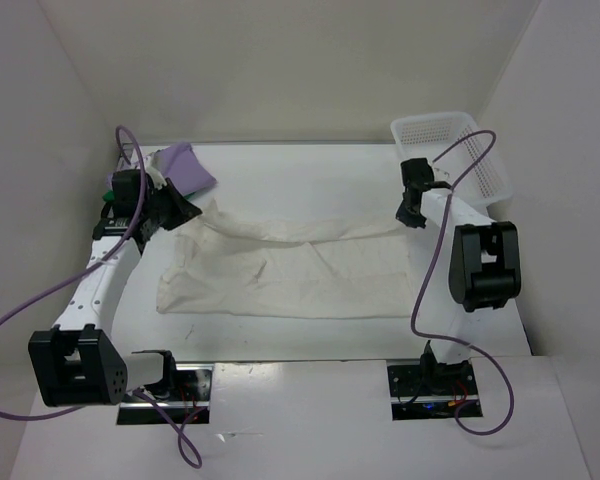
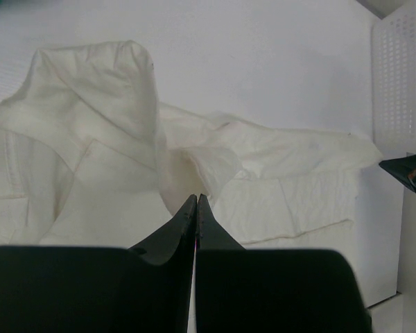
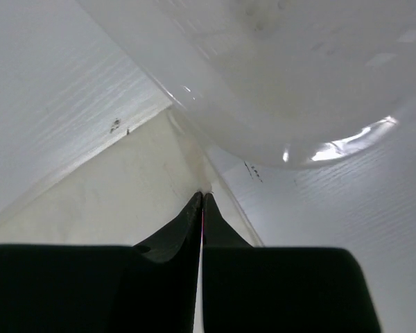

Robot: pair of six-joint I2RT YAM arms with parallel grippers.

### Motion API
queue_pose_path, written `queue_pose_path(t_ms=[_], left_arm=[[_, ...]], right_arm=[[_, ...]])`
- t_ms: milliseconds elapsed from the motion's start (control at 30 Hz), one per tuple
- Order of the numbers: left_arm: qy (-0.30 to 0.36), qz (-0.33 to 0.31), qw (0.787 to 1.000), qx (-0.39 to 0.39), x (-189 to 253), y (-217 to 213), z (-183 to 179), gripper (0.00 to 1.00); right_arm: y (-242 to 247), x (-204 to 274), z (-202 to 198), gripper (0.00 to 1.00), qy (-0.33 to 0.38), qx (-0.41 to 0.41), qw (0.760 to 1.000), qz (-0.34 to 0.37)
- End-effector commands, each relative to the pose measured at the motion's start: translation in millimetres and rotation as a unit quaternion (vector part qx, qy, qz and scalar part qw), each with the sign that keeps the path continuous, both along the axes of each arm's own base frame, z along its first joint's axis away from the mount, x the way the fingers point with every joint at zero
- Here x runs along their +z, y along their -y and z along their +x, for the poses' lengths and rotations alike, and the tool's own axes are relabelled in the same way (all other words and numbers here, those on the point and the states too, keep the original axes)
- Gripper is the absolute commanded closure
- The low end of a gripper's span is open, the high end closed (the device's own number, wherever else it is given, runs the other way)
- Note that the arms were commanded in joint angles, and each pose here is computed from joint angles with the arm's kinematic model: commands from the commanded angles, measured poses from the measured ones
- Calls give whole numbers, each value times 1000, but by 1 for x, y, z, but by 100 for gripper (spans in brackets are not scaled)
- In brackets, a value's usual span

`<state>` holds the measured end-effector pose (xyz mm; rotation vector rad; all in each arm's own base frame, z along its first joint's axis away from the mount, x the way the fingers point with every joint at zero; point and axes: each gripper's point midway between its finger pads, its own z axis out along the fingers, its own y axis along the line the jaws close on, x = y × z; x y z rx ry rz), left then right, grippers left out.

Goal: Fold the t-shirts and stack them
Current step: Fold the other side of the tshirt into a rectangle

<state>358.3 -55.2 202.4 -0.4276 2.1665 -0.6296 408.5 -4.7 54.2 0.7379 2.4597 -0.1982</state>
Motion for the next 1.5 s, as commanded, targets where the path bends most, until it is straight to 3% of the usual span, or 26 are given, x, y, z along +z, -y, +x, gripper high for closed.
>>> queue_pose_path(t_ms=[0, 367, 733, 1200, 1333, 1400, 1467], left_arm=[[42, 23, 999, 0, 32, -6, 15, 100], [21, 55, 998, 14, 41, -16, -13, 100], [-78, 60, 995, 15, -20, -15, -84, 100], [-102, 62, 993, 10, -27, -15, -90, 100], [-120, 58, 991, 6, -31, -13, -98, 98], [-126, 58, 990, 5, -32, -13, -100, 89], [-134, 60, 989, 8, -33, -14, -106, 83]], right_arm=[[13, 45, -4, 99, 43, -6, 999, -9], [28, 29, -31, 100, 1, -11, 1000, -1], [25, 6, -47, 100, -37, -1, 999, 7], [-6, -15, -72, 100, -89, 33, 995, 21], [-2, -15, -75, 96, -93, 24, 995, 11], [0, 0, -73, 81, -77, 22, 997, 8], [-1, 15, -67, 73, -53, 22, 998, 9]])
